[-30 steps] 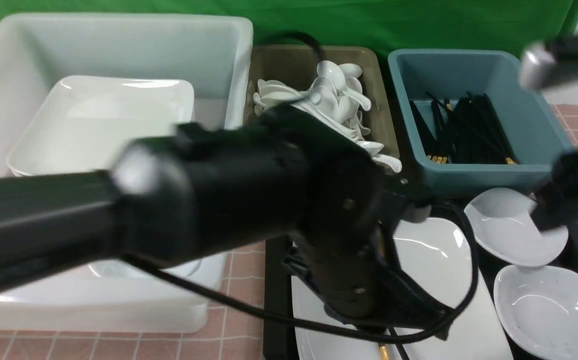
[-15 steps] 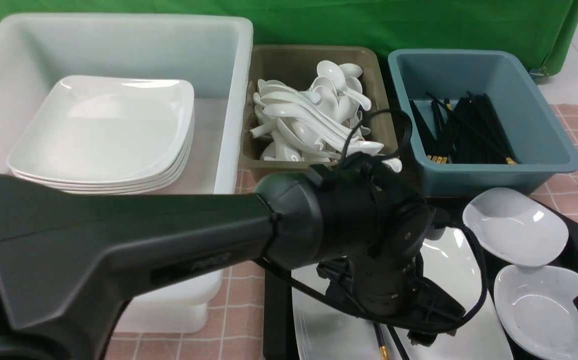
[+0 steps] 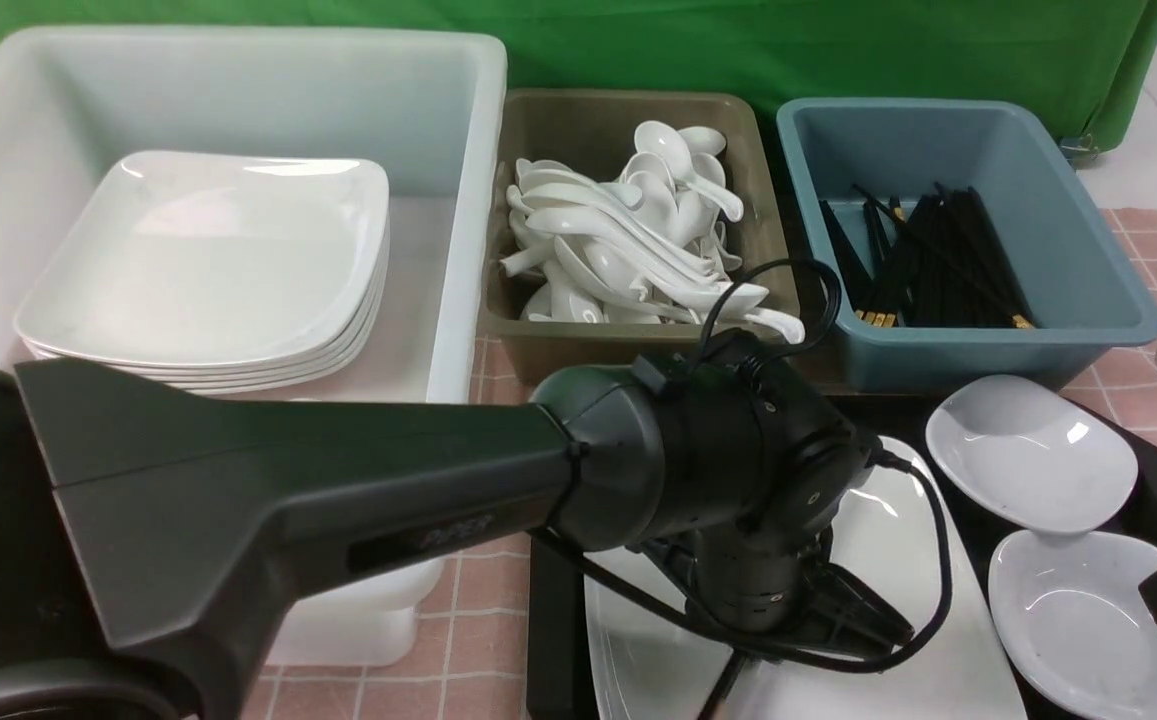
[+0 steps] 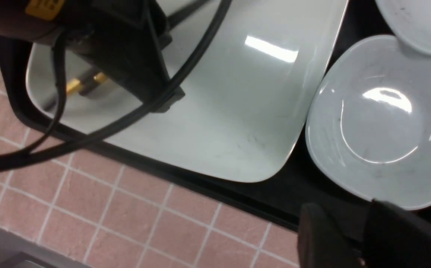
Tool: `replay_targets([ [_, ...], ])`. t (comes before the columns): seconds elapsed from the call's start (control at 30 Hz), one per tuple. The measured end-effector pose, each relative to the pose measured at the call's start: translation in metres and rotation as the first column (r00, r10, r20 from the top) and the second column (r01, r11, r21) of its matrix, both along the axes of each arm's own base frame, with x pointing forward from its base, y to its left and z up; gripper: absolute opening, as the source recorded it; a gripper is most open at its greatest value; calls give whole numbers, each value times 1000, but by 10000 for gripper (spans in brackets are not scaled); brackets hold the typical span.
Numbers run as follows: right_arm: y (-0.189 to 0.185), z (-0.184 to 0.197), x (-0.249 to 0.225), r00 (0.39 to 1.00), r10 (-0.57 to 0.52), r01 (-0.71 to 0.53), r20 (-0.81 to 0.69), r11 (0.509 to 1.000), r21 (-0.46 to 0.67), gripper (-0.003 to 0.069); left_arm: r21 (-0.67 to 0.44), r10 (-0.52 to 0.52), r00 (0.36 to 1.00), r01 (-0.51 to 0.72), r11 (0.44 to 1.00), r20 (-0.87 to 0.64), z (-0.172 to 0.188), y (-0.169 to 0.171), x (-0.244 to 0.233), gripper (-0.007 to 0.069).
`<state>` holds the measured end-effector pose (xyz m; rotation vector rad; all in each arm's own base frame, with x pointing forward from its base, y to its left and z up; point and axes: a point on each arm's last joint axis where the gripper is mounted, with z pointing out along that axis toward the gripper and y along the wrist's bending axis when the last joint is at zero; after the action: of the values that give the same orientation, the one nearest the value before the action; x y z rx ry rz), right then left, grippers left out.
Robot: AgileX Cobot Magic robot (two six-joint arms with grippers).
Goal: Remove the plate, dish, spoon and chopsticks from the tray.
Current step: Use the left arm to grab a pair of chopsticks from the plate
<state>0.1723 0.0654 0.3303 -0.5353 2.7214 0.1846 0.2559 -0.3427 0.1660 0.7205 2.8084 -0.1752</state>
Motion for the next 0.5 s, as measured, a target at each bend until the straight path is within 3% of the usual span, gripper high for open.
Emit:
replay_targets([
  [0.17, 0, 0, 0, 1000, 0, 0, 1, 1000, 0, 240, 32, -28, 999, 29, 999, -22, 11, -1, 0, 21],
  [0.5, 0, 1, -1, 1000, 0, 0, 6, 1000, 2, 240, -113, -110, 993, 114, 987, 41, 53, -17, 4, 21],
])
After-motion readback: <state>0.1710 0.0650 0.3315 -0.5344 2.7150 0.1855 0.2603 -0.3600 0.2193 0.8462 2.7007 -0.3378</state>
